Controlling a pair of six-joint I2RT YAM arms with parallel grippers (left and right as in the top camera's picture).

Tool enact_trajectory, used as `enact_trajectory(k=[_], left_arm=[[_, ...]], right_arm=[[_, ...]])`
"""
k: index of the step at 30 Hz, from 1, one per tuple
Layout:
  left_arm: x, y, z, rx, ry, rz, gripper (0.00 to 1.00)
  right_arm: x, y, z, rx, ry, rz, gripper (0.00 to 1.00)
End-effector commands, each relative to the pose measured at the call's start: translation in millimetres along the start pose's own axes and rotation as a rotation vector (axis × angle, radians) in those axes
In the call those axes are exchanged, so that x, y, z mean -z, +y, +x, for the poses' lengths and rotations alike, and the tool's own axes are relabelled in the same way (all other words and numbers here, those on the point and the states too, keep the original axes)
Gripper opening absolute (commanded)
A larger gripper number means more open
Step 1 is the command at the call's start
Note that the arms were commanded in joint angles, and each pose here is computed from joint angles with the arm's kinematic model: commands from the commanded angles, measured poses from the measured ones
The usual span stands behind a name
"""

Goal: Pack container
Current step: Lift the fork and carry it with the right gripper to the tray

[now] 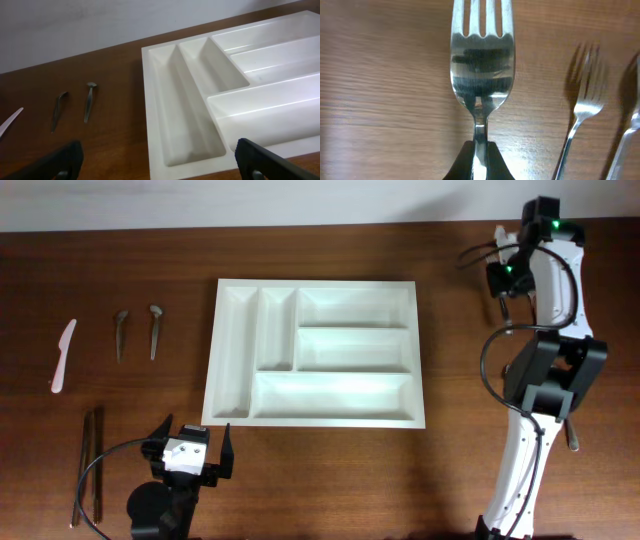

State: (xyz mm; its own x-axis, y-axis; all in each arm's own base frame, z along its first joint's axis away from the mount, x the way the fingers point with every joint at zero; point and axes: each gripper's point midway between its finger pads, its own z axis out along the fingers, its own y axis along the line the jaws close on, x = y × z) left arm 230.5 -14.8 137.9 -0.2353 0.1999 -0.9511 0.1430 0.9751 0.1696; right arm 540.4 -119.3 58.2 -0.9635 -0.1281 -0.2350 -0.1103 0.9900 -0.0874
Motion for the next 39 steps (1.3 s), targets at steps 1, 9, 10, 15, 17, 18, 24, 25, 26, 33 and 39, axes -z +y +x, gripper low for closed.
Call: enact_trajectory(k=[1,9,10,15,17,18,24,25,26,33,39], left_arm=[[0,2,1,-0.012,0.0,-0.013,0.99],[0,2,1,-0.012,0.0,-0.013,0.99],[0,2,1,-0.012,0.0,-0.013,0.99],[0,2,1,-0.012,0.0,-0.013,0.99],[0,2,1,-0.012,0.0,-0.013,0.99],[0,2,1,-0.012,0.0,-0.013,0.99],[0,2,1,-0.012,0.0,-0.013,0.99],[0,2,1,-0.012,0.0,-0.013,0.99],[0,2,1,-0.012,0.0,-0.013,0.99],[0,2,1,-0.012,0.0,-0.013,0.99],[0,2,1,-0.012,0.0,-0.013,0.99]], right_arm=[[30,34,-35,0.107,-0.09,0.007,0.04],[81,119,-56,0.418,-0.163,-0.043,0.04],[83,130,-55,0.456,-0.162,-0.061,0.04],[87,196,-32,0.675,-0.104,-0.172,0.04],[89,213,-25,0.742,-0.083,-0.189,0.04],[90,220,-21,0.774,-0.074,-0.196,0.04],[94,255,-11,0.901,-0.066,-0.238,0.04],[94,259,-9,0.919,-0.065,-0.244,0.04],[94,262,-8,0.935,-0.061,-0.248,0.04],[93,274,5,1.093,-0.053,-0.317,0.04],[82,279,16,1.227,-0.042,-0.37,0.04]])
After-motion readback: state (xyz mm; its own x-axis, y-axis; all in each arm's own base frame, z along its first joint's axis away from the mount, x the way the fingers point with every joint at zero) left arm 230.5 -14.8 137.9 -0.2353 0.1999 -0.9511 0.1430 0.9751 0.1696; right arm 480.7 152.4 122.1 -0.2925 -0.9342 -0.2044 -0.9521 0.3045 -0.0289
